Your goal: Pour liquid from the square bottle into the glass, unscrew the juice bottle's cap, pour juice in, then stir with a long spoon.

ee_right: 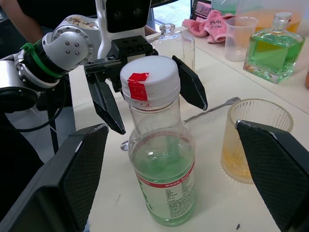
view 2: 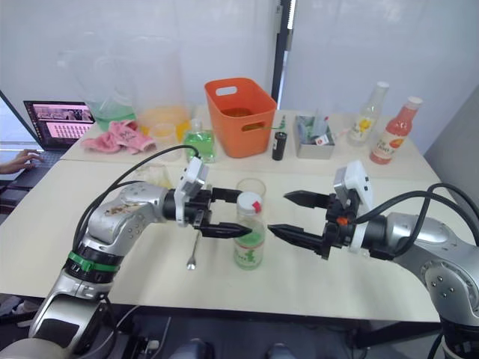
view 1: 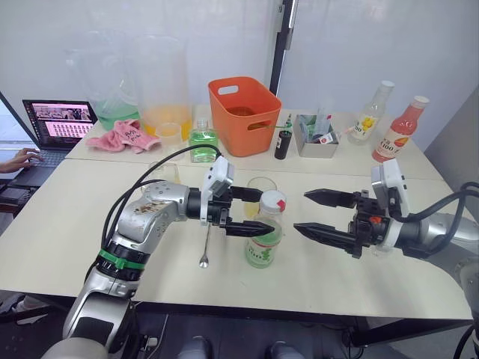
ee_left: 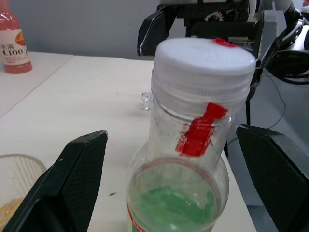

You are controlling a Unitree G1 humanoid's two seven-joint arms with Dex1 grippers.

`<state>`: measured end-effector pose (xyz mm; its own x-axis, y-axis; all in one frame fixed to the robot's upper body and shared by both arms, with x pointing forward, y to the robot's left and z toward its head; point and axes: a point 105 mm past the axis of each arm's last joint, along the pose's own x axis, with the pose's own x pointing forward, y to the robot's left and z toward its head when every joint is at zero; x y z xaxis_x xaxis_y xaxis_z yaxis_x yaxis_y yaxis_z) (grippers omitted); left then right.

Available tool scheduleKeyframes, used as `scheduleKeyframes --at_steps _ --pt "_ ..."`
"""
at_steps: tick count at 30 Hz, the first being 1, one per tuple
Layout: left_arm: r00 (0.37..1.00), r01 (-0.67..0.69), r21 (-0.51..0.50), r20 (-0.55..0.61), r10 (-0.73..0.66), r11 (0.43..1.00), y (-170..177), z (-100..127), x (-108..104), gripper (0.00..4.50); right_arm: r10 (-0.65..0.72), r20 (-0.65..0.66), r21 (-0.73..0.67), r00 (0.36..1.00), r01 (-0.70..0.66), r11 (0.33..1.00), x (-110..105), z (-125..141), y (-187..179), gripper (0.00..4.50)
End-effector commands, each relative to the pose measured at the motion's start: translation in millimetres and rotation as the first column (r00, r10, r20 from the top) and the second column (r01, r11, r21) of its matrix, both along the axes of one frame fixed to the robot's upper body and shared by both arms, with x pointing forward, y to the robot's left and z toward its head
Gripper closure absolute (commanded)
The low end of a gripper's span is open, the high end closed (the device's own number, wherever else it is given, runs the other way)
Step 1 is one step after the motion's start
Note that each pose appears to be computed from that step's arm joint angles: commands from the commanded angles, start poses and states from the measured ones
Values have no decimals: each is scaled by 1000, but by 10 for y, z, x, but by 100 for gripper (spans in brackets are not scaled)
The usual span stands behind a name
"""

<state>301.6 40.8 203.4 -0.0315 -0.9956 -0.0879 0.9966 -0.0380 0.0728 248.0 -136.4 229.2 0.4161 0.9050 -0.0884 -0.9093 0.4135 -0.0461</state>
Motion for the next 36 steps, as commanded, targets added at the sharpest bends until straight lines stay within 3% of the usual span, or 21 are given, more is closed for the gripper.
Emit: scheduleKeyframes --at_steps 1,7,10,16,18,26,36 --pt "998 35 -11 43 -35 999 -51 109 -8 0 -19 67 6 998 19 1000 -46 118 -12 3" --pt "997 65 -13 32 -65 998 -90 112 -25 0 -37 73 9 997 36 999 -50 124 -8 3" --pt "997 70 -14 31 -70 997 -102 117 -28 79 -42 75 9 996 42 999 -50 128 -9 0" --pt "996 80 -4 28 -80 997 -90 86 -48 282 -43 82 17 996 42 999 -57 148 14 0" --pt "996 80 1 33 -80 997 -87 75 -49 317 -39 88 19 995 38 999 -59 166 32 0" --pt "992 76 -1 102 -75 997 -88 92 -54 319 1 121 28 993 -5 1000 -52 272 323 0" --pt "988 67 9 138 -68 998 -94 84 -64 319 -38 101 17 994 37 999 -1 202 563 0"
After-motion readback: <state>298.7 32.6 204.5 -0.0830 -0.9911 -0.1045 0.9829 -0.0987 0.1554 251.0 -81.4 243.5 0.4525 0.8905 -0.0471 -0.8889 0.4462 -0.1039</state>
